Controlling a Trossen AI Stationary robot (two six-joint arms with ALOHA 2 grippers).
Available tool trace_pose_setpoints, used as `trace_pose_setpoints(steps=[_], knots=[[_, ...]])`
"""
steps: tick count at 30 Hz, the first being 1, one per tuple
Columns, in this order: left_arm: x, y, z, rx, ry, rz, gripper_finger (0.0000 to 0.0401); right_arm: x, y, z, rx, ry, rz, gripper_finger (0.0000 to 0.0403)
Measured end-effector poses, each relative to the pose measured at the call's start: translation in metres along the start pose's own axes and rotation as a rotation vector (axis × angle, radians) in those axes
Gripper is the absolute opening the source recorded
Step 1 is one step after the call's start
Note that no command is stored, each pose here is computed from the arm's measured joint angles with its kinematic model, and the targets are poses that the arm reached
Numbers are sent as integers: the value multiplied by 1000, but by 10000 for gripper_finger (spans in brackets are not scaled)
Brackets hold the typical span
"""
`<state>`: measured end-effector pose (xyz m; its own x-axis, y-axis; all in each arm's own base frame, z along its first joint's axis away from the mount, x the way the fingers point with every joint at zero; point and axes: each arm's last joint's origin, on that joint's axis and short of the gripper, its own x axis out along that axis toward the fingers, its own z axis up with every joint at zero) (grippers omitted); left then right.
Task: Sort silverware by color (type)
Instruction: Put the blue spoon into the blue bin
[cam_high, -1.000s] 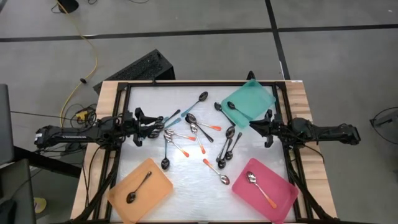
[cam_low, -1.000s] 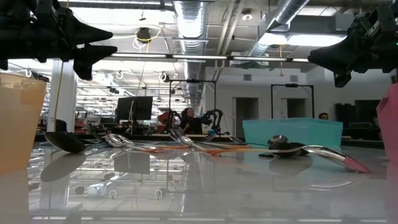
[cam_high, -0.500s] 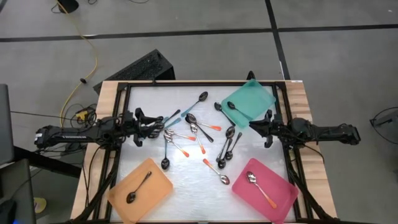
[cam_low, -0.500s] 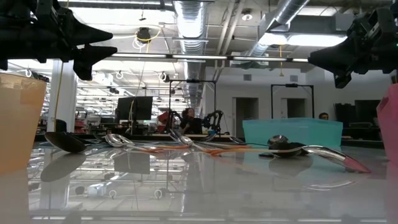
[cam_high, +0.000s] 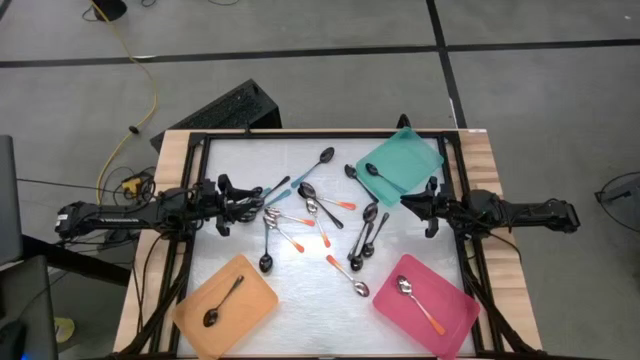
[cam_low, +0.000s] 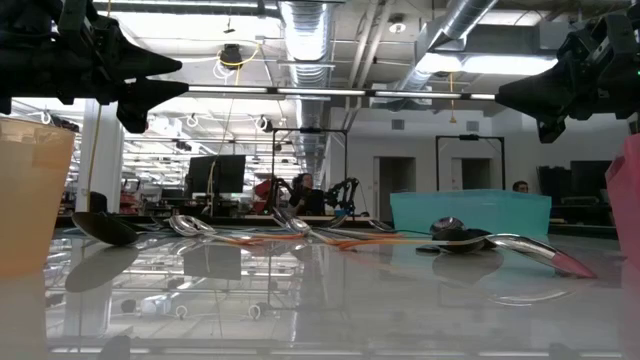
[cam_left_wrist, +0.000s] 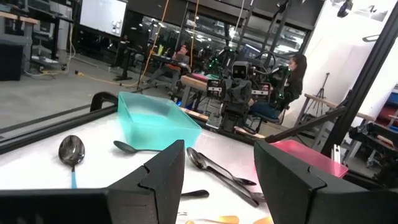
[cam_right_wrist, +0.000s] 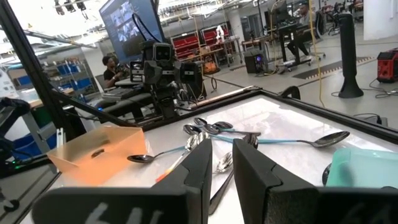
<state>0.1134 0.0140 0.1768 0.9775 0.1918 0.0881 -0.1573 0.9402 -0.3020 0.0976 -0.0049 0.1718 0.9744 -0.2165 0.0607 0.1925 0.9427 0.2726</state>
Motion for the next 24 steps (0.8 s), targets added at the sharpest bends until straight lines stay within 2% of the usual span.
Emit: trace_pose_setpoints(steps=[24], knots=[[0,2,-3,9,19,53,177,0,0,-1,1,8,-2,81]])
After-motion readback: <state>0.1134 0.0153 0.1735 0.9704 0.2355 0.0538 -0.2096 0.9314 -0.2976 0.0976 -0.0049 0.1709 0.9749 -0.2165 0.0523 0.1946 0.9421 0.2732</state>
